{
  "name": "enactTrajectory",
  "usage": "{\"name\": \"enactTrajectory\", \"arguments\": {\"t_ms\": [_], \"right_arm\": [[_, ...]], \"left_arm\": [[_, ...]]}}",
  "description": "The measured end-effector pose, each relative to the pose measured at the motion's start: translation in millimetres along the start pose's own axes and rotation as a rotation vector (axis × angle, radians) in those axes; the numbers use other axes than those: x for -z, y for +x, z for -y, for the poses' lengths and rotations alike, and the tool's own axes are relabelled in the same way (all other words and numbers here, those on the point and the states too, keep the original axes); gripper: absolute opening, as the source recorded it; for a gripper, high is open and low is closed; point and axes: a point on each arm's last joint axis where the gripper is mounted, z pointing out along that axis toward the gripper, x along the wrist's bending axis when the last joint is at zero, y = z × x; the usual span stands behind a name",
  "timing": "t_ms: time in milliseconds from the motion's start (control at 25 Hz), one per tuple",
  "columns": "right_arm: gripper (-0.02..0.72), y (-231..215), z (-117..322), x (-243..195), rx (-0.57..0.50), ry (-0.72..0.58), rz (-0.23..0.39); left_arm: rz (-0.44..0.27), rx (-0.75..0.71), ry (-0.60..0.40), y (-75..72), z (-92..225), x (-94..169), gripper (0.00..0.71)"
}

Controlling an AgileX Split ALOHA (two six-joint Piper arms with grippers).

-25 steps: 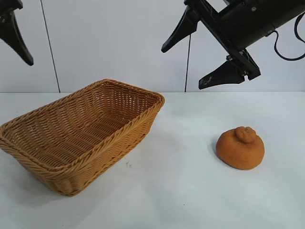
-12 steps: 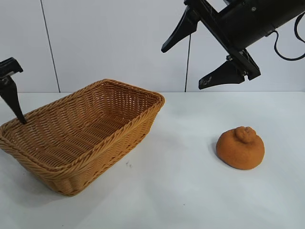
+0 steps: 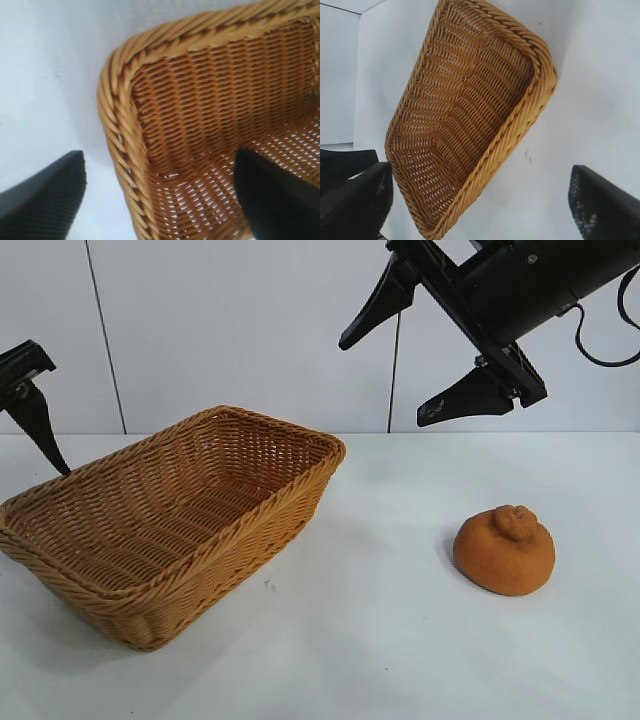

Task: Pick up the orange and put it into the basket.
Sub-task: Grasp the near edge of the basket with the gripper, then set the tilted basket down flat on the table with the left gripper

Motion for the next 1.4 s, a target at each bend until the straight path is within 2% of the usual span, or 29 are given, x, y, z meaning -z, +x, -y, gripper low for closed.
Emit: {"name": "enactTrajectory", "arguments": {"t_ms": [400, 600, 720, 880, 920, 1120, 1400], "right_arm": [[0.652, 0, 0, 0, 0.001, 0.0, 0.001], [0.652, 0, 0, 0, 0.001, 0.0, 0.001], [0.652, 0, 0, 0, 0.001, 0.0, 0.001], [0.652, 0, 0, 0, 0.001, 0.0, 0.001], [0.652, 0, 0, 0, 0.001, 0.0, 0.001], [0.652, 0, 0, 0, 0.002, 0.0, 0.002], [0.652, -1, 0, 0, 0.008, 0.002, 0.007]], "left_arm": [[-0.1, 0.022, 0.037, 12.8, -1, -58, 0.577], [-0.14, 0.011, 0.073, 15.7, 6, -73, 0.563], [-0.143, 0.011, 0.076, 16.1, 6, -74, 0.441], [-0.145, 0.024, 0.084, 16.0, 7, -74, 0.146], [-0.14, 0.048, 0.086, 15.2, 7, -74, 0.105], [-0.154, 0.014, 0.122, 8.8, 5, -70, 0.091], [-0.089, -0.099, 0.121, -33.4, -15, -51, 0.09]]}}
